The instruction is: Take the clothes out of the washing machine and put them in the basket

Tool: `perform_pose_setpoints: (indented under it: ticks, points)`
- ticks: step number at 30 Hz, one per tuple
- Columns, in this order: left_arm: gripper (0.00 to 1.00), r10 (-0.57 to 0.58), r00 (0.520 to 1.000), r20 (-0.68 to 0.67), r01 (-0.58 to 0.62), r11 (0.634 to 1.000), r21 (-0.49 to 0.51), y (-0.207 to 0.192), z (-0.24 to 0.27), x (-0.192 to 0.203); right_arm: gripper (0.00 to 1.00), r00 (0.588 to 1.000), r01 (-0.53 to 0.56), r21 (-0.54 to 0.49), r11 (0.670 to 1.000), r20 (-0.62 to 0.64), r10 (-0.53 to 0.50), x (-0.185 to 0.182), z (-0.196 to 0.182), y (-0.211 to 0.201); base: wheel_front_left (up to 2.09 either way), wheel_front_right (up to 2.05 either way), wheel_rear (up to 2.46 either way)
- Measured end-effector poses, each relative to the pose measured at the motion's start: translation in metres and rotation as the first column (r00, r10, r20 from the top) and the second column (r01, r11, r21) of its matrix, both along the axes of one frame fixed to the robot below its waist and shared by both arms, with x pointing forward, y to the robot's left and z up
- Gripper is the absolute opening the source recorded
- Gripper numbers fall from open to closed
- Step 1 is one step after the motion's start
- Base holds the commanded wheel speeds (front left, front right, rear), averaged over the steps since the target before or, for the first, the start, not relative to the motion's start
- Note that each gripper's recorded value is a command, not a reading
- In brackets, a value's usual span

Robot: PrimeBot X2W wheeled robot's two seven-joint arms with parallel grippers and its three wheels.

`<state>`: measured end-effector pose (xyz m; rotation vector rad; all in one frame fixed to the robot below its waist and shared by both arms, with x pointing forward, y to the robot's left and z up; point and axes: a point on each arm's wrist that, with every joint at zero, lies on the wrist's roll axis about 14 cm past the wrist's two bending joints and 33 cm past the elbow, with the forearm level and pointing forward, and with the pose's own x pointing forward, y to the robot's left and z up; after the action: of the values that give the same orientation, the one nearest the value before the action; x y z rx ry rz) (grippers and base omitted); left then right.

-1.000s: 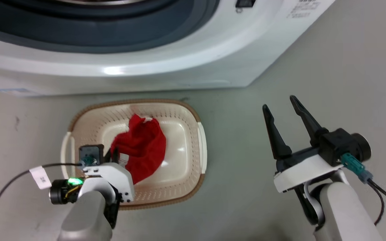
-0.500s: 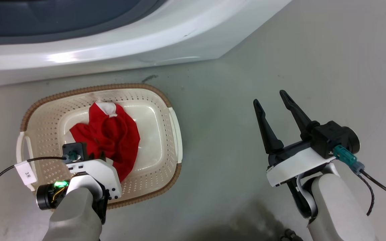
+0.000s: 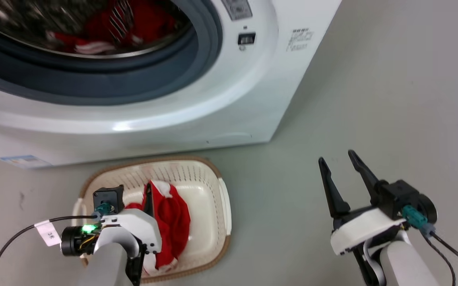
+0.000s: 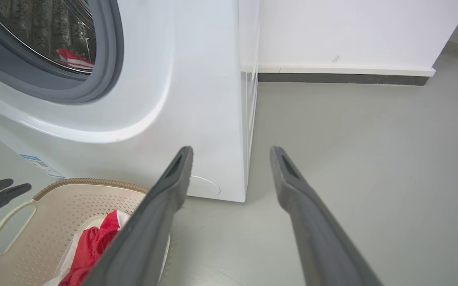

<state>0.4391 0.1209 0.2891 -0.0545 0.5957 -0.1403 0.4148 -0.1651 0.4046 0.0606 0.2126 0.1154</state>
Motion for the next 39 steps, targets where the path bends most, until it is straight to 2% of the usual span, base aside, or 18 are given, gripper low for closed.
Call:
perform_pose_setpoints:
  ticks: [4, 9, 14, 19, 25, 28, 34, 39]
  points:
    - [1.0, 0.0, 0.982, 0.187, 0.002, 1.0, -0.012, -0.002, 0.059, 0.013, 1.0, 0.999, -0.001, 0.0, 1.0, 0.041, 0.001, -0.011, 0.019, 0.002, 0.0, 0.0, 0.0]
    - [1.0, 0.007, 0.92, 0.393, -0.008, 1.0, 0.001, 0.004, 0.128, 0.023, 1.0, 0.996, -0.015, 0.006, 1.0, 0.086, 0.014, -0.019, 0.04, 0.008, 0.0, 0.0, 0.0]
    - [1.0, -0.006, 0.867, 0.499, -0.003, 1.0, 0.018, 0.006, 0.169, 0.029, 1.0, 0.992, -0.034, 0.01, 0.999, 0.123, 0.033, -0.021, 0.055, 0.014, 0.0, 0.0, 0.0]
    - [1.0, -0.045, 0.828, 0.559, 0.022, 0.999, 0.047, 0.002, 0.197, 0.062, 1.0, 0.992, -0.039, 0.016, 0.999, 0.119, 0.036, -0.022, 0.055, 0.016, 0.0, 0.0, 0.0]
    - [1.0, -0.111, 0.841, 0.529, 0.059, 0.992, 0.116, 0.0, 0.203, 0.111, 1.0, 0.995, -0.027, 0.034, 0.999, 0.094, 0.023, -0.021, 0.047, 0.014, 0.0, 0.0, 0.0]
    - [1.0, -0.137, 0.869, 0.476, 0.075, 0.986, 0.147, -0.001, 0.195, 0.138, 1.0, 0.996, -0.013, 0.044, 0.999, 0.089, 0.009, -0.014, 0.043, 0.009, 0.0, 0.0, 0.0]
    - [1.0, -0.182, 0.929, 0.321, 0.099, 0.961, 0.259, 0.01, 0.164, 0.19, 1.0, 0.998, 0.011, 0.072, 0.997, 0.057, -0.015, -0.002, 0.026, 0.002, 0.0, 0.0, 0.0]
    - [1.0, -0.211, 0.966, 0.15, 0.147, 0.924, 0.352, 0.021, 0.127, 0.224, 1.0, 0.999, 0.04, 0.088, 0.995, 0.003, -0.04, 0.003, 0.006, -0.006, 0.0, 0.0, 0.0]
